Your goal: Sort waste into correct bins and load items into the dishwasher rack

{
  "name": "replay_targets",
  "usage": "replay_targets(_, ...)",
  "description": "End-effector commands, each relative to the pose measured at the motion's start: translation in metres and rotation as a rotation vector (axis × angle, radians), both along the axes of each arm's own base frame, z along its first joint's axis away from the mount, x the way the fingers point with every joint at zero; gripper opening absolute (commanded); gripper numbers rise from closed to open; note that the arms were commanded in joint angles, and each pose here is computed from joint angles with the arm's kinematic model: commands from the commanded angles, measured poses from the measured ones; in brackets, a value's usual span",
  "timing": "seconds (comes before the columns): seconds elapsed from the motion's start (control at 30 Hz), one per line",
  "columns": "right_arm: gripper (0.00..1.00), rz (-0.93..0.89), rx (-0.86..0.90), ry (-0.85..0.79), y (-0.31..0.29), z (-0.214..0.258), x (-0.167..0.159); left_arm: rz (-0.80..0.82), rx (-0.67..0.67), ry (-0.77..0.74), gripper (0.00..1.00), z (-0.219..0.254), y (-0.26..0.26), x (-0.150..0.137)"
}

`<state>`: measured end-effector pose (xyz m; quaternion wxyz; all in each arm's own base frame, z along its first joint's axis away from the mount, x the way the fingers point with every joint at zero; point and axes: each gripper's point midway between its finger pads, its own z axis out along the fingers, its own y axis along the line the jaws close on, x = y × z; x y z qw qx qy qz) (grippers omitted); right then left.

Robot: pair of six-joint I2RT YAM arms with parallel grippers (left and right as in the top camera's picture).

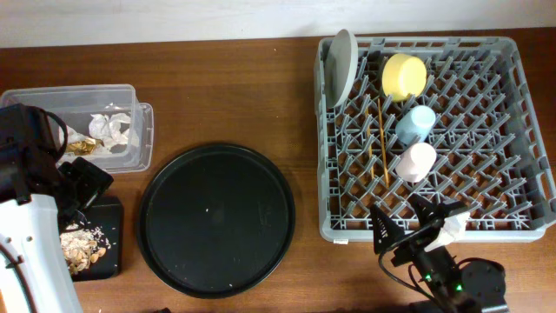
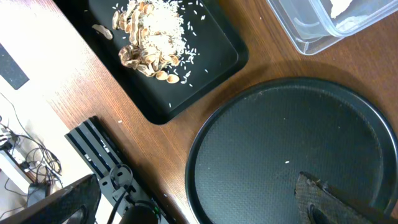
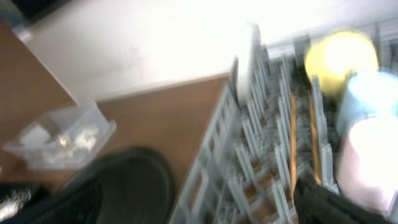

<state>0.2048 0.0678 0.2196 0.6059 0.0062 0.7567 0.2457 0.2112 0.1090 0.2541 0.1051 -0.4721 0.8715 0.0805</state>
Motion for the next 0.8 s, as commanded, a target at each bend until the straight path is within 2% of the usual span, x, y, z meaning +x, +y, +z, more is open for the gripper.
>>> replay_targets(0.0, 0.98, 0.007, 0.030, -0.062, 0.002, -0.008, 0.008, 0.006, 0.011, -0.008, 0.99, 0.003, 0.002, -0.002)
replay_targets(0.17, 0.98, 0.006, 0.044, -0.212, 0.003, -0.016, 0.026, 0.006, 0.011, -0.008, 0.99, 0.003, 0.002, -0.002)
replay_targets(0.3, 0.98, -0.047, 0.048, -0.258, -0.005, -0.017, 0.031, 0.006, 0.011, -0.008, 0.99, 0.003, 0.002, -0.002)
replay_targets(0.43, 0.98, -0.220, 0.035, -0.215, -0.034, -0.027, 0.039, 0.006, 0.011, -0.008, 0.99, 0.003, 0.002, -0.002)
replay_targets(0.53, 0.98, -0.309, -0.004, -0.080, -0.049, -0.062, 0.041, 0.006, 0.011, -0.008, 0.99, 0.003, 0.002, -0.002)
replay_targets(0.63, 0.98, -0.289, -0.138, -0.099, -0.048, -0.064, 0.040, 0.006, 0.011, -0.008, 0.99, 0.003, 0.002, -0.002)
replay_targets(0.77, 0.98, -0.287, -0.190, -0.110, -0.049, -0.064, 0.040, 0.006, 0.011, -0.008, 0.99, 0.003, 0.002, -0.002)
